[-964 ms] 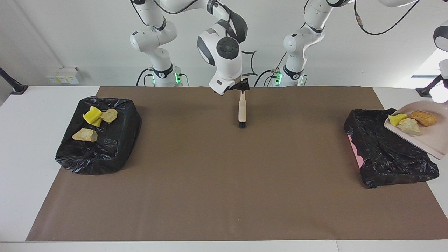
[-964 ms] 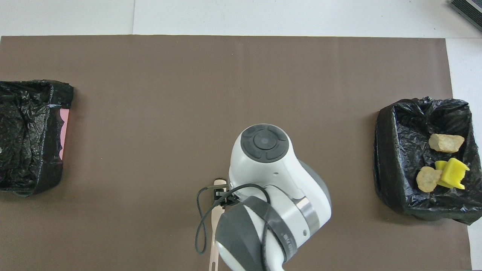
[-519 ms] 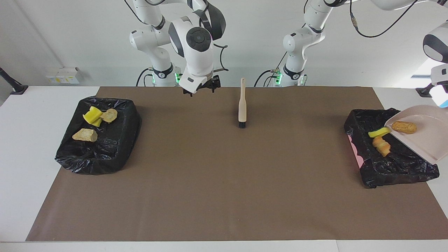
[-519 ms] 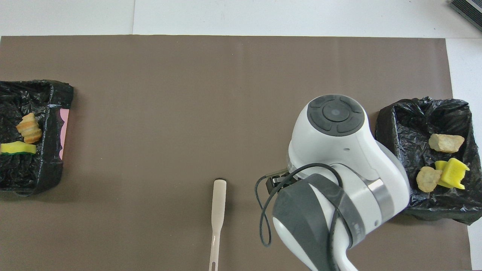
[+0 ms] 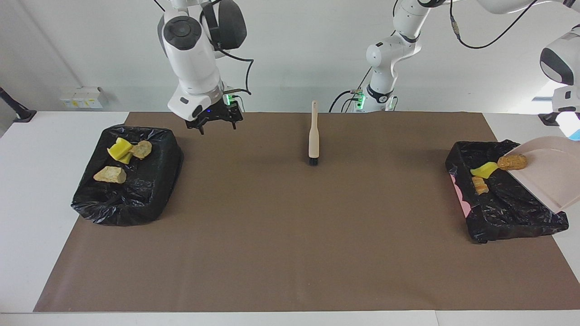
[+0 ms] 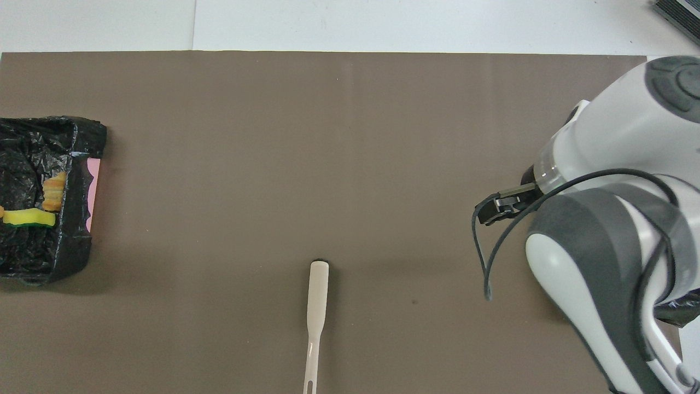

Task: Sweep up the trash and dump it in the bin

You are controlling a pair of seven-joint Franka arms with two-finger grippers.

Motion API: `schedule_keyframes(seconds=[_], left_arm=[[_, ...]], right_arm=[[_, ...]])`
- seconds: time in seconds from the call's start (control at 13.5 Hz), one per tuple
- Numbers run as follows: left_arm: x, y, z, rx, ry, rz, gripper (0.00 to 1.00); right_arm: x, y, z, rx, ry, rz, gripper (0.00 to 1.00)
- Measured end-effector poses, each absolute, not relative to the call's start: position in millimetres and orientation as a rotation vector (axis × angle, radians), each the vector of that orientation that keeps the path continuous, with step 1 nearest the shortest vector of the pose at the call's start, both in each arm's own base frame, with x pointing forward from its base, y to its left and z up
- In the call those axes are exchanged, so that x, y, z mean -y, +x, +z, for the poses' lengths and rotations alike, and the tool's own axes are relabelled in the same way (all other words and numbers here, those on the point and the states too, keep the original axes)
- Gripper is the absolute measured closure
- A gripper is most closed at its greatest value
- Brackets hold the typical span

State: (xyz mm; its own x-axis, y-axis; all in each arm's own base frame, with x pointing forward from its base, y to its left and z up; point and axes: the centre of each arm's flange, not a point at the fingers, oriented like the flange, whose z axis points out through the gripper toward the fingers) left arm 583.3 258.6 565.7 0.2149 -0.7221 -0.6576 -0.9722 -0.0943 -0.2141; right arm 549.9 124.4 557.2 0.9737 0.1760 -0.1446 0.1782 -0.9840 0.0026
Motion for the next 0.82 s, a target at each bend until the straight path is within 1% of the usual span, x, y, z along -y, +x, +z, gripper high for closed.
schedule_keyframes(seconds=[0.22, 0.37, 0.59, 0.82], left_arm=[[-234.7, 598.7, 573.1, -1.597, -1.764, 0.464, 0.69], [-228.1, 604.2, 573.4, -1.606, -1.742, 0.438, 0.69], [-218.9, 612.3, 573.9, -1.568, -1.772, 0.386, 0.69], [-216.9, 611.4, 571.4, -1.473, -1.886, 0.333, 0.69]], right_arm=[[-55.5, 576.9, 567.7, -0.121, 3.112, -0.03, 0.0], [-17.8, 584.3, 575.5, -0.02, 3.116, 0.044, 0.0], [13.1, 585.2, 584.4, 0.064, 3.112, 0.069, 0.0], [40.0, 572.5, 597.0, 0.146, 3.109, -0.032, 0.0]])
